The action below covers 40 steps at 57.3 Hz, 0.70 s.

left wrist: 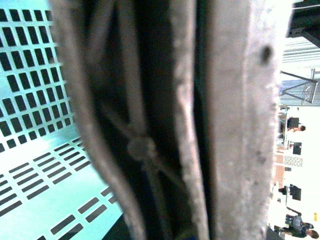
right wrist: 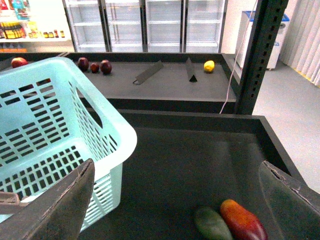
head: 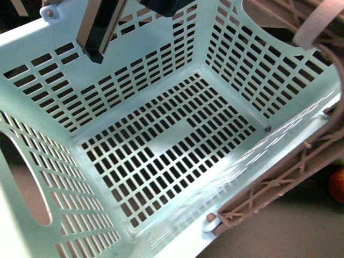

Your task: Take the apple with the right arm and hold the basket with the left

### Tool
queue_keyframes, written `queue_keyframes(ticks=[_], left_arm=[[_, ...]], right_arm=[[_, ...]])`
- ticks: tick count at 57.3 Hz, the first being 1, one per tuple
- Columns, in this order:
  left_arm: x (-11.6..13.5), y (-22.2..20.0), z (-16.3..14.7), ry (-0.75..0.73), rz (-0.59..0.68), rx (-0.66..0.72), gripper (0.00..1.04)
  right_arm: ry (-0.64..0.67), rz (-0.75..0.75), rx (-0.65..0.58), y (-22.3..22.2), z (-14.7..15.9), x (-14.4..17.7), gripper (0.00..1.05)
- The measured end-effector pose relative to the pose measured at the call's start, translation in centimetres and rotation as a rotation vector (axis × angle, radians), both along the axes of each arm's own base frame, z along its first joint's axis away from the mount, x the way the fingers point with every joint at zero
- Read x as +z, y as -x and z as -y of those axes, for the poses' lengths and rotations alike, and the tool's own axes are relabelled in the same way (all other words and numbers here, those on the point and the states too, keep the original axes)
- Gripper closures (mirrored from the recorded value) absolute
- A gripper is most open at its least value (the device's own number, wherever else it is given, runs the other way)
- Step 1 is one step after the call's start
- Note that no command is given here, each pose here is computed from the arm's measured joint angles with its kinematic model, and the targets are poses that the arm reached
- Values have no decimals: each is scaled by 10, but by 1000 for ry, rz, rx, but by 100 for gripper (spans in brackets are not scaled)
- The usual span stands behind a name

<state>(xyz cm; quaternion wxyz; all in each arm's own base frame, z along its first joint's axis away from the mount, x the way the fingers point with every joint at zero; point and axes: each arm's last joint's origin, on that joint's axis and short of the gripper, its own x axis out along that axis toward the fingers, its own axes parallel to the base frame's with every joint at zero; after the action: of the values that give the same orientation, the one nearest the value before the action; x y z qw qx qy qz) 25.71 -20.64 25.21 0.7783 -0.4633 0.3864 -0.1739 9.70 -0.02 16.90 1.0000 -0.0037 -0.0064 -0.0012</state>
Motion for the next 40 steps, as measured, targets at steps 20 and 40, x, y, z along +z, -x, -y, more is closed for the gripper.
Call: queue_keyframes(ticks=[20, 40], left_arm=[[6, 4, 11, -26, 48, -82, 89], [6, 4, 11, -27, 49, -84, 89]], right_arm=[[0, 0, 0, 0, 0, 0, 9], [0, 0, 0, 0, 0, 0, 9]])
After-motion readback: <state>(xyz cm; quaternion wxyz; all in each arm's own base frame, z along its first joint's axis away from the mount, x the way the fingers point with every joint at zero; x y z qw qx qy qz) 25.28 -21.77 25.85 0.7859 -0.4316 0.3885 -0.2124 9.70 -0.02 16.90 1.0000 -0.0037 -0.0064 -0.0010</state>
